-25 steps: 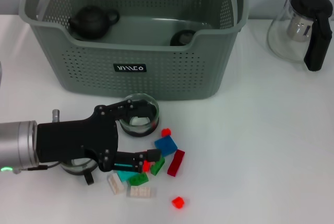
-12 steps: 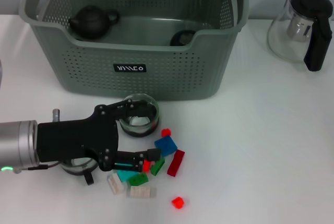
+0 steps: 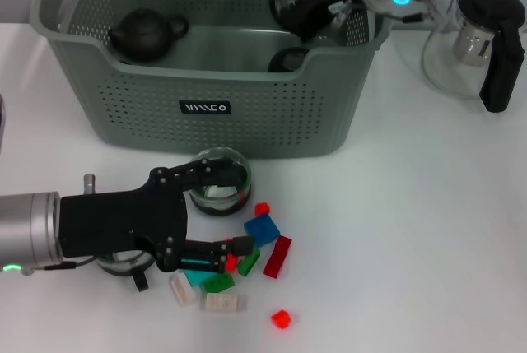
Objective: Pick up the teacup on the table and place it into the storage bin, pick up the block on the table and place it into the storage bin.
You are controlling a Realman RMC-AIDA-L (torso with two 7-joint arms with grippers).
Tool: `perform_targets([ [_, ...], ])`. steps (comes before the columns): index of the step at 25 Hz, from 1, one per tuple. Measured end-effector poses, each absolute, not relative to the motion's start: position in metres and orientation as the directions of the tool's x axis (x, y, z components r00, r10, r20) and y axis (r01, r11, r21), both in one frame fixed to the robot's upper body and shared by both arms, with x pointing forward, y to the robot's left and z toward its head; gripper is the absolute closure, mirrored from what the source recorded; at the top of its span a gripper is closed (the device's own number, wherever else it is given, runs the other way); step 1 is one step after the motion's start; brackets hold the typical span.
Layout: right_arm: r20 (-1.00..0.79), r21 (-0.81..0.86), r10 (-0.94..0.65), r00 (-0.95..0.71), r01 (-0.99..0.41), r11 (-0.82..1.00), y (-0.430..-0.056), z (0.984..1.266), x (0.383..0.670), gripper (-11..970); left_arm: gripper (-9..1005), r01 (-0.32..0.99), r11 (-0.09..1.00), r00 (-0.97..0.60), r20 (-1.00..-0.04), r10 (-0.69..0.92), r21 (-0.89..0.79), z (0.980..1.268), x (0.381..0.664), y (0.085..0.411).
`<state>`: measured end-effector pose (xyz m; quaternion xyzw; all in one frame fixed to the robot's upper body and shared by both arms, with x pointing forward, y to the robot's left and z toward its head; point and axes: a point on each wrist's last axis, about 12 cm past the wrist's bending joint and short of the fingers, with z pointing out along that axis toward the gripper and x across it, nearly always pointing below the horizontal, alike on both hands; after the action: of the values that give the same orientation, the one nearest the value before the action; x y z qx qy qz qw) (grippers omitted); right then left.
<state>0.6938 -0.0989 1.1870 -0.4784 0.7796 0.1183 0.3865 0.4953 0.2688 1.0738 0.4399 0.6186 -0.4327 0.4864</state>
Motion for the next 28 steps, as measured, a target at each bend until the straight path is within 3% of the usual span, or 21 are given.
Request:
perform_targets([
  [22,-0.690,-0.225,-0.689,-0.223,-0.838,0.497,-0.097,1.187,0.692,898,135,0.964,0.240,-0.145,-0.982,0.119,-0.113,1.072,0.493,0.268],
  [24,-0.690,-0.225,-0.690,-0.218,-0.842,0.491,-0.097,1.190,0.691,693,135,0.964,0.240,-0.145,-0.982,0.119,-0.113,1.072,0.493,0.268],
  [28,-0.694,-0.229,-0.688,-0.212,-0.841,0.490,-0.098,1.192,0.691,546,136,0.964,0.240,-0.145,-0.982,0.119,-0.114,1.072,0.493,0.268],
])
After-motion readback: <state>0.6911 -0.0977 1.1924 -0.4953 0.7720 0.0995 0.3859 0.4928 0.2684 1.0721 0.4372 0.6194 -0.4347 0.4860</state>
